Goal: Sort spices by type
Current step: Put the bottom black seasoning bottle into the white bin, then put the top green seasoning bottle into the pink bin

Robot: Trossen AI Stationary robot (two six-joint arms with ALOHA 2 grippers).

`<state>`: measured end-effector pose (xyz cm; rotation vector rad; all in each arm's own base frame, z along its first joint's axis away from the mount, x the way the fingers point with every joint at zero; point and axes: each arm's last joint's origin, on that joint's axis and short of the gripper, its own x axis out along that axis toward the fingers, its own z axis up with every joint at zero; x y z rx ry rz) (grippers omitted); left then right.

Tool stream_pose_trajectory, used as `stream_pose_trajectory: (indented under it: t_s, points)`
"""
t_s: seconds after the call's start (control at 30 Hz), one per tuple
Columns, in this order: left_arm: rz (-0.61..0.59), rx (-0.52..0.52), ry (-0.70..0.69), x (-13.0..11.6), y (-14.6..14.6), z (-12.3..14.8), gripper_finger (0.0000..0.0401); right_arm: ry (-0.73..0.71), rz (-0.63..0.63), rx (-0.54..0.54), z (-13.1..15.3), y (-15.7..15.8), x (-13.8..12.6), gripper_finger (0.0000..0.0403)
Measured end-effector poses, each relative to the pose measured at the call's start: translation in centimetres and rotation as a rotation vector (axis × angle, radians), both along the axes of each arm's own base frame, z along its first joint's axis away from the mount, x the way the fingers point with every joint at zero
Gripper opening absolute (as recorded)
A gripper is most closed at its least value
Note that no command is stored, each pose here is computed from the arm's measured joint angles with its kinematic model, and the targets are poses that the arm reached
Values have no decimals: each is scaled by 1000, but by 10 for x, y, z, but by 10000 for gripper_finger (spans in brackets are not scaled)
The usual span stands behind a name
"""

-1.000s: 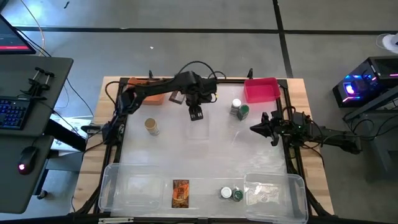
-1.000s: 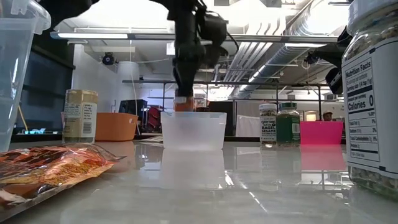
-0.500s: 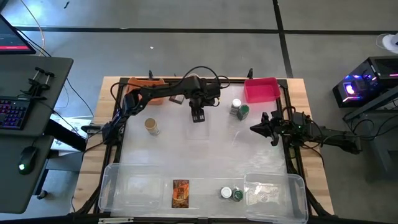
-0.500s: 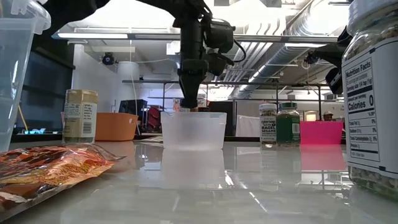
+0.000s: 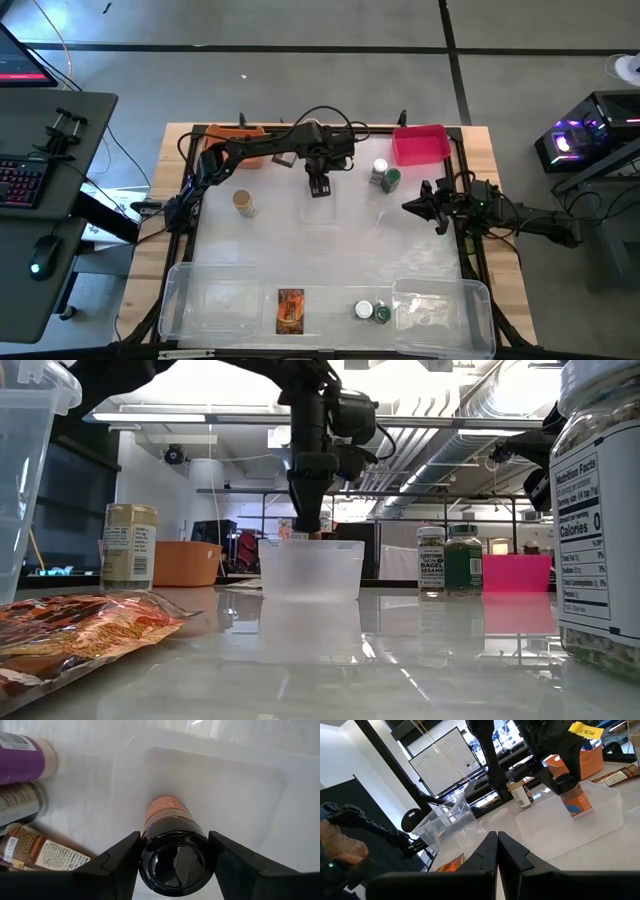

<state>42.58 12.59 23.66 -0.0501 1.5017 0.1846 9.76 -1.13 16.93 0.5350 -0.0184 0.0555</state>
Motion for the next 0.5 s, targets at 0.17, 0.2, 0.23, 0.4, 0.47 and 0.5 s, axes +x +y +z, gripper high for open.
stream_pose_trajectory:
  t_s: [0.17,0.2,0.23,0.4,0.47,0.5]
  points:
    - [-1,-32,-1,0,-1,0,236,0,0,0,0,0,0,1]
    - [-2,-35,0,-1,-2,0,243,0,0,0,0,0,0,1]
    - [-3,-36,3,-1,-2,0,250,0,0,0,0,0,0,1]
    - [-3,-39,15,-2,-2,0,277,0,0,0,0,0,0,1]
    - [-3,-38,12,-2,-2,2,281,0,0,0,0,0,0,1]
    - [-3,-39,14,-3,-2,4,282,0,0,0,0,0,0,1]
